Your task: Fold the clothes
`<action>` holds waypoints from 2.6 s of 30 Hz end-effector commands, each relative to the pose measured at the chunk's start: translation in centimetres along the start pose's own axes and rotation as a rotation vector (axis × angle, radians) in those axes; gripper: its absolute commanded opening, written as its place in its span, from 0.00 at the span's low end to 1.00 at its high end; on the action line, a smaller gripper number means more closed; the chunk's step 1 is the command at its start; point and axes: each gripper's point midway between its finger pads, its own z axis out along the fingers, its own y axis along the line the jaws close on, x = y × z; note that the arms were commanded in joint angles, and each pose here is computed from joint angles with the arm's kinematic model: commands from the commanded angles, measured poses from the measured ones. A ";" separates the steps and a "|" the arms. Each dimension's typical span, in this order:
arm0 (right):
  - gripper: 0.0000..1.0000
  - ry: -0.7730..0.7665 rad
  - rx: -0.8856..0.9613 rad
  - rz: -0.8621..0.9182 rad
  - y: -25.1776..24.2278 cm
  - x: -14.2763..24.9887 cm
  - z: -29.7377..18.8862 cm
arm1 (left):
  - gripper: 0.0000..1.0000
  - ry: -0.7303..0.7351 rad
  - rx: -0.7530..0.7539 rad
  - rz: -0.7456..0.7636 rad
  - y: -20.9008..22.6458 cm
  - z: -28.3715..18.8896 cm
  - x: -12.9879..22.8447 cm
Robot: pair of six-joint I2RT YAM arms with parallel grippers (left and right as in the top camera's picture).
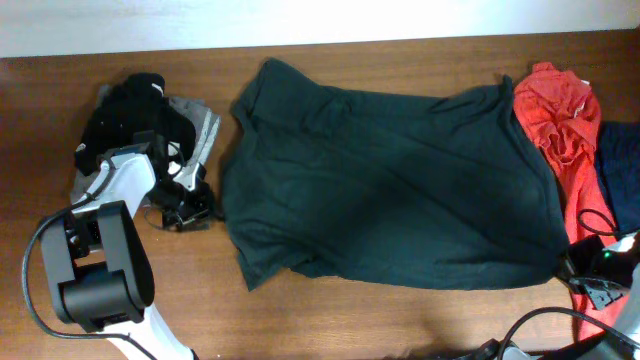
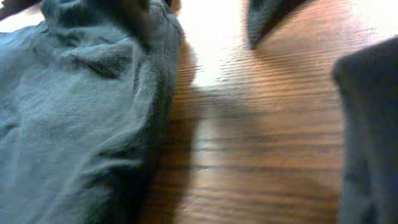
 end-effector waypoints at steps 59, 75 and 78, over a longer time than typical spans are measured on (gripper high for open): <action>0.09 -0.085 -0.106 -0.115 2.6 0.1 -3.8 | 0.00 -0.178 0.021 0.069 -2.4 -6.1 3.1; 0.08 -0.108 -0.161 -0.089 4.6 -1.2 -6.8 | 0.00 -0.457 -0.161 0.106 -1.6 -12.5 0.9; 0.08 -0.083 -0.161 -0.121 5.3 -1.5 -5.8 | 0.00 -0.475 -0.161 0.112 -1.7 -12.7 0.5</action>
